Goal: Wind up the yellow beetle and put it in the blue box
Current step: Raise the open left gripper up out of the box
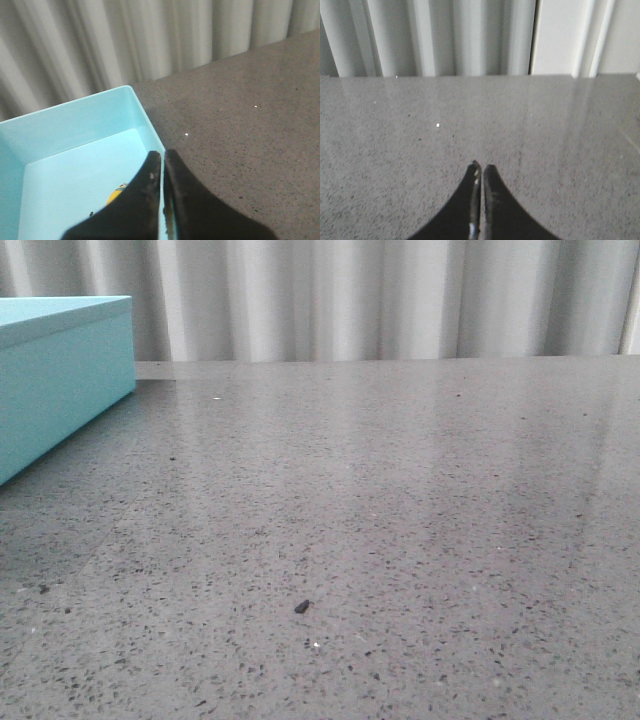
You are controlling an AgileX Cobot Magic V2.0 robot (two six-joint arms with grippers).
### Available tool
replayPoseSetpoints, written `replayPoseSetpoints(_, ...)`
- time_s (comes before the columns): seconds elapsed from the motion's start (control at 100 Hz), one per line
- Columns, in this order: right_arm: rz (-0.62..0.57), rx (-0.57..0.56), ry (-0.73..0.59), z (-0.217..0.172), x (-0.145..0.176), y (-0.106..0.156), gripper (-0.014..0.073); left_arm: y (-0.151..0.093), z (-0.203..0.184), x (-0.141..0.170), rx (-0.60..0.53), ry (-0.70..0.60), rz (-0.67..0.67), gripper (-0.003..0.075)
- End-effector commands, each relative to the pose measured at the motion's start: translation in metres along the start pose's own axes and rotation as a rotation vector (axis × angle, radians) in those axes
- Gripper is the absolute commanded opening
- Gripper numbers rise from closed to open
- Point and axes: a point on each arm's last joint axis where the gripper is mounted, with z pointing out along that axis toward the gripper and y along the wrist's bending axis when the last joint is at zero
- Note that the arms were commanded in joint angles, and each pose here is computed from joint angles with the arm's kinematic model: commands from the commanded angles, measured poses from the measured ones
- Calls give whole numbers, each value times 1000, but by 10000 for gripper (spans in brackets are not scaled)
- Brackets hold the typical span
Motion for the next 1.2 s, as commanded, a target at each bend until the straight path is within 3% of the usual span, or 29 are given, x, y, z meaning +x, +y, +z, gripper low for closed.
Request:
replayPoseSetpoints(0.0,-46,16,-158,-3,-13,-1,-43,-2,-19,1,-76,-161,-33,-21)
replayPoseSetpoints(0.29,-66,16,-169,1,5,0,-43,-15,-50,58,-164,-274,-10,-21)
replayPoseSetpoints(0.55,-69,-10,-258,8,12,4,-43,-23,-67,97,-212,-374,5,-21)
replayPoseSetpoints(0.7,-63,-18,-260,12,18,5,-43,-26,-74,107,-234,-433,13,-21)
replayPoseSetpoints(1.19,-63,-14,-221,13,22,5,-43,-27,-74,109,-229,-429,15,-21)
